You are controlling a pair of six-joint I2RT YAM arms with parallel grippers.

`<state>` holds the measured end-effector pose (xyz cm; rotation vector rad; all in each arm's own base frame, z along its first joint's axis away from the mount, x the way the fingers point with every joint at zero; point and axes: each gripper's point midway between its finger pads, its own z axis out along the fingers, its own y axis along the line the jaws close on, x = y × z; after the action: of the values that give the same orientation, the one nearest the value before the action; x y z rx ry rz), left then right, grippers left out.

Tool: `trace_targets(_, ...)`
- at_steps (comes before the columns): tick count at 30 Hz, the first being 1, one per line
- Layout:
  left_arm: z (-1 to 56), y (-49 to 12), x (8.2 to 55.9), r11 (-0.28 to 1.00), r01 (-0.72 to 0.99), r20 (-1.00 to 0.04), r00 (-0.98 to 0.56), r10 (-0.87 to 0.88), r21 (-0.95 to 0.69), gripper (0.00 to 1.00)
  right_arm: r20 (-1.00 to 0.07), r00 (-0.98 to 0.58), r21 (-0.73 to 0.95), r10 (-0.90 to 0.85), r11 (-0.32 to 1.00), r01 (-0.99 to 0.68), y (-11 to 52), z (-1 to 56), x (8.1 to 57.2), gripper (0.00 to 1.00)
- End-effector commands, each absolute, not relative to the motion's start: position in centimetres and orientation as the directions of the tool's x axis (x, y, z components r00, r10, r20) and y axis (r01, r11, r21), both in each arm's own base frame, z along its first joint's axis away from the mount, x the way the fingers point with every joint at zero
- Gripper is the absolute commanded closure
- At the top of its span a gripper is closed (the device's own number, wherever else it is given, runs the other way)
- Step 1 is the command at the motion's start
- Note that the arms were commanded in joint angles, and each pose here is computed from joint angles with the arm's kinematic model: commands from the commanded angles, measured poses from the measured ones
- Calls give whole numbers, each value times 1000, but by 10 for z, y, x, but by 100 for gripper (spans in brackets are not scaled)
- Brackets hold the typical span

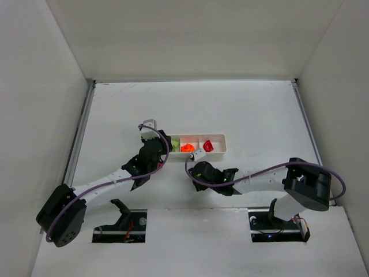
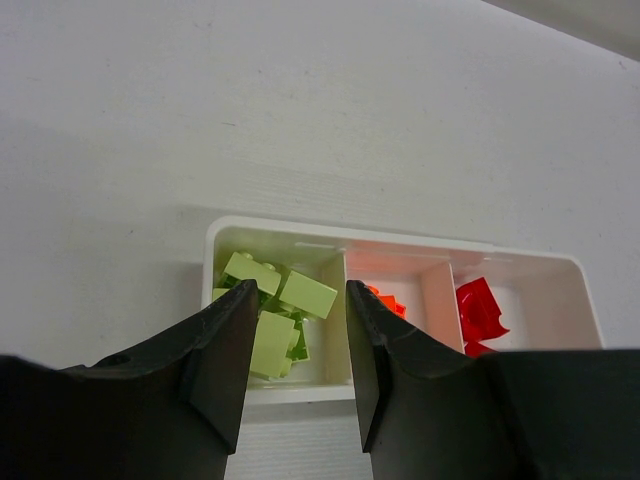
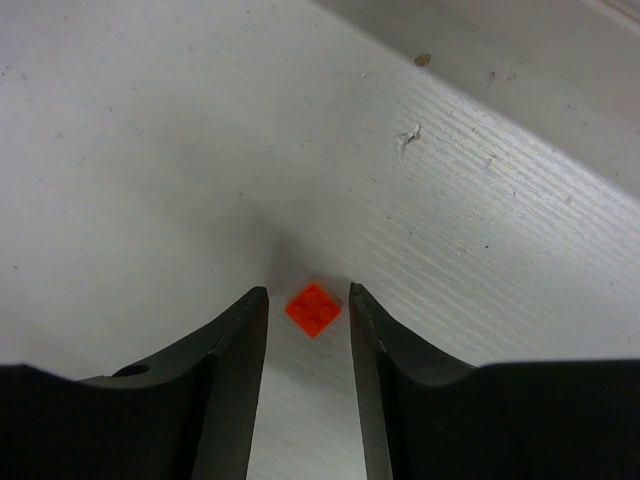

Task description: Sort the legos into containers by color

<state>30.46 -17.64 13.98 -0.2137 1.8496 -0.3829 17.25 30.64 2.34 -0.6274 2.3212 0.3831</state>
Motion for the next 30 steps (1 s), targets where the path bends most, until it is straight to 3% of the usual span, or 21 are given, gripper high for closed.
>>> trace_targets(1, 155, -183, 310, 919, 67, -893, -273, -359, -390, 62, -677, -652, 104, -342, 832, -545, 308, 24, 166, 56)
trace_targets(9, 158, -183, 308, 915, 72, -892, -265, -366, -397, 62, -663, -649, 58, -373, 839, -541, 303, 17, 164, 67)
trace_targets(30, 158, -181, 309, 912, 65, -888, -265, -377, -406, 62, -740, -628, 132, -243, 862, -489, 296, 68, 170, 65)
